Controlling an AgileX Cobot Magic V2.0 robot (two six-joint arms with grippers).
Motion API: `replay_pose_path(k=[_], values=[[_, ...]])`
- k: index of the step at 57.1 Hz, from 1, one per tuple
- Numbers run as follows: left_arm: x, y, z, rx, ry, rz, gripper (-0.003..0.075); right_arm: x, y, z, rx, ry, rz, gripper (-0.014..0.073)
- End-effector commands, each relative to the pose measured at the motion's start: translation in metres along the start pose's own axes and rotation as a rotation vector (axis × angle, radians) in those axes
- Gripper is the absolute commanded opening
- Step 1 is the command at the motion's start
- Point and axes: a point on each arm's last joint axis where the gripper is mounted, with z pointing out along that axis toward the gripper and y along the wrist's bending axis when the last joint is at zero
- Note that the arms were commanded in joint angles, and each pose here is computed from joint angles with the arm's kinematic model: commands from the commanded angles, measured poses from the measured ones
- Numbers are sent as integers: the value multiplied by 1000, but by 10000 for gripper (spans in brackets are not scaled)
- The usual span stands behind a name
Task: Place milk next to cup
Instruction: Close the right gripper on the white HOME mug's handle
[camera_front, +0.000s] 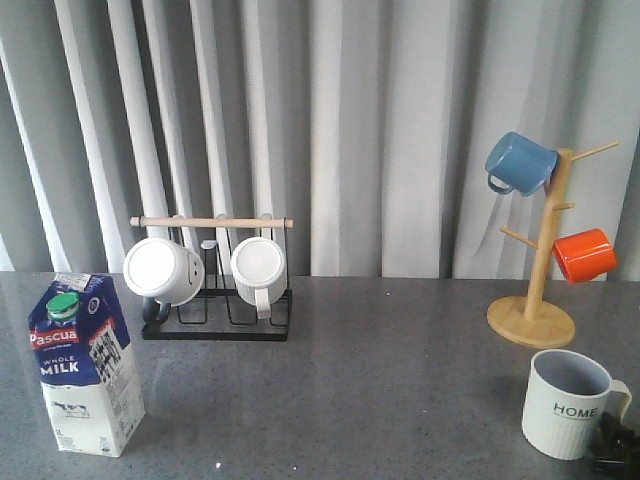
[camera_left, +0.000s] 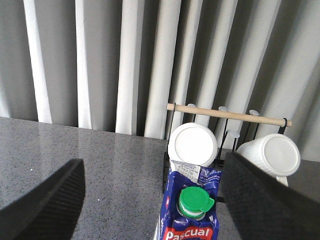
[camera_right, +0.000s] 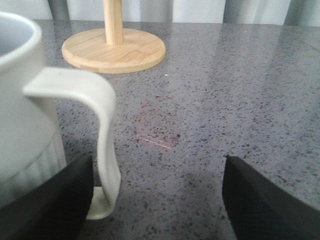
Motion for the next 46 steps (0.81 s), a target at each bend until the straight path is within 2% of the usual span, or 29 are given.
replay_pose_path(k=[1,9,19,26,31,38,46], values=[[-20,-3,-7,15,-118,-10,533,-23,-2,3,-2,-132,0,472],[-20,-3,-7,15,-118,-10,533,-22,0,9,-36,-133,2,364],[-20,-3,-7,15,-118,-10,533,-25,6,16,-101,-145,-13,141],[-20,-3,-7,15,-118,-10,533,-31,7,15,-117,-203,10,29],[-20,-3,-7,15,-118,-10,533,-33,8,15,-124,-223,35,-11],[-20,-3,-7,15,-118,-10,533,-34,10,14,-145,-223,75,-6],[-20,-3,-7,15,-118,-10,533,-42,29,11,-207,-245,60,-5]])
